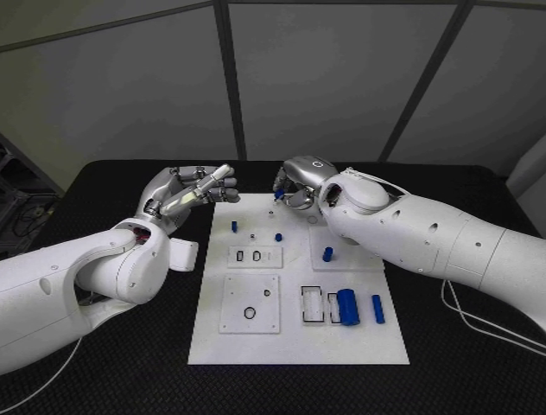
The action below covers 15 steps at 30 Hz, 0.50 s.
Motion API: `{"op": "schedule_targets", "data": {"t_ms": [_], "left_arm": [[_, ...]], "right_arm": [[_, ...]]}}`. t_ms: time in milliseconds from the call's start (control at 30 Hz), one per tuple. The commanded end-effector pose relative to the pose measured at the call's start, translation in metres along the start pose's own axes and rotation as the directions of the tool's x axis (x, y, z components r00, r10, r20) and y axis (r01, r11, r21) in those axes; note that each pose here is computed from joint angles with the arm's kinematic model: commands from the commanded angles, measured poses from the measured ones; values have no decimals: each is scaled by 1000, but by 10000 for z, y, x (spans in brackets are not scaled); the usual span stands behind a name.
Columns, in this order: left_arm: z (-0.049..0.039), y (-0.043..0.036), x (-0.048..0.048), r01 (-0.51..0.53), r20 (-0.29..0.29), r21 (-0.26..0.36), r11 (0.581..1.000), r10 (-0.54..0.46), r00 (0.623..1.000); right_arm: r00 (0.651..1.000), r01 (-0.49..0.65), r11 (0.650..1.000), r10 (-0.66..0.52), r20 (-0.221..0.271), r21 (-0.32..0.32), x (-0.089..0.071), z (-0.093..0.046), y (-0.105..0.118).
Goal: Assemble the parts on the task board
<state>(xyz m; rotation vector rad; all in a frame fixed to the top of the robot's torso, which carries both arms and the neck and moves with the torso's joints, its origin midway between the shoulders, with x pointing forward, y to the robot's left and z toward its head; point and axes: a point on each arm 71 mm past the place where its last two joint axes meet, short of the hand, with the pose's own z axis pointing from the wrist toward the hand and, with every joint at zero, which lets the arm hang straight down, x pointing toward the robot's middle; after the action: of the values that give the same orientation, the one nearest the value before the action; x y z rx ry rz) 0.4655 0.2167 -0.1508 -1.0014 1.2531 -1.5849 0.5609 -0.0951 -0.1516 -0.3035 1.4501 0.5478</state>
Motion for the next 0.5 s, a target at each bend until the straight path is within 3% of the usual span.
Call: {"op": "schedule_targets", "data": {"t_ms": [33,500], "left_arm": [[7,-18,13,2,-12,9,1000,-2,1000],[15,-20,18,2,-12,10,1000,-2,1000]], "right_arm": [[1000,-5,1000,5,-21,-5,13,22,-4],[998,-1,1000,1,-63,-4,65,63,23]]}}
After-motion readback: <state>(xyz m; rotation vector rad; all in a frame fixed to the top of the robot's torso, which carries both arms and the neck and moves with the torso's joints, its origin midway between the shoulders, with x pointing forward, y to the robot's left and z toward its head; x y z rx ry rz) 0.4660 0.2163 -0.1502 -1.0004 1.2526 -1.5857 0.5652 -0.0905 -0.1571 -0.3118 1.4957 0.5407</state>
